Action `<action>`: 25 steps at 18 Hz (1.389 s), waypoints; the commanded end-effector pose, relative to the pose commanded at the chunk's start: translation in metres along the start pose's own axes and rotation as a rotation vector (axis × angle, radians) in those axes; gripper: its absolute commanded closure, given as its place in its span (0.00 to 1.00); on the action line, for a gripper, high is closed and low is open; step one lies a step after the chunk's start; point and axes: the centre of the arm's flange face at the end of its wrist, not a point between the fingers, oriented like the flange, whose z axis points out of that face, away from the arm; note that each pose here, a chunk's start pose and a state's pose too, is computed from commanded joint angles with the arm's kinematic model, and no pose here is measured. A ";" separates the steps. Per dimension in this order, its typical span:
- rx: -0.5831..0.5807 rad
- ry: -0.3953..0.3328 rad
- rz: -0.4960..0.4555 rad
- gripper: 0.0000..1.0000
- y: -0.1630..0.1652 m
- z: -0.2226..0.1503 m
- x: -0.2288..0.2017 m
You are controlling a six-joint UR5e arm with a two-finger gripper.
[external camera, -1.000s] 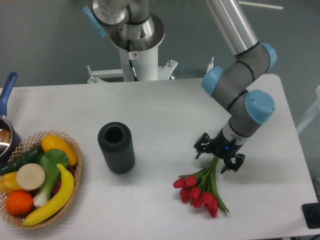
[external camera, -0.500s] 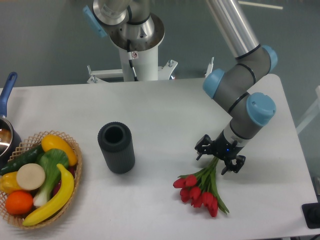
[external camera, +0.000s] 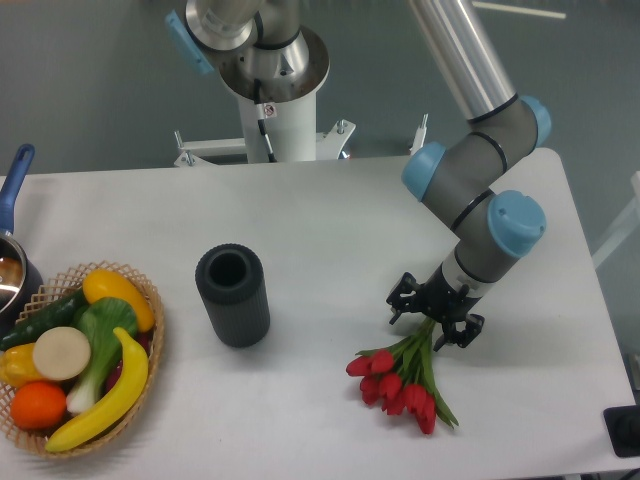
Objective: Pick up the flowers from the table
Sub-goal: 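Lower the gripper around the tulip stems near the tie, then close the gripper on the tulip stems, then lift the gripped tulip bundle up off the table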
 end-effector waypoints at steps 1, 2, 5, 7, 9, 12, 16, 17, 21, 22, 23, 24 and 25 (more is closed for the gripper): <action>0.000 0.000 0.000 0.42 0.000 0.000 0.000; 0.000 0.000 0.000 0.49 0.000 0.000 0.000; 0.001 -0.004 0.002 0.58 -0.001 -0.002 -0.001; 0.002 -0.004 0.002 0.62 -0.001 -0.002 -0.001; 0.003 -0.005 0.002 0.65 -0.002 -0.004 -0.001; 0.007 -0.009 0.001 0.67 -0.002 -0.009 -0.001; 0.013 -0.012 0.001 0.71 -0.004 -0.014 0.001; 0.019 -0.019 0.003 0.71 -0.005 -0.020 0.001; 0.041 -0.073 0.038 0.71 -0.024 -0.055 0.017; 0.050 -0.092 0.053 0.71 -0.032 -0.068 0.025; 0.061 -0.109 0.064 0.71 -0.037 -0.080 0.030; 0.086 -0.122 0.073 0.71 -0.042 -0.091 0.034; 0.117 -0.132 0.080 0.71 -0.046 -0.103 0.036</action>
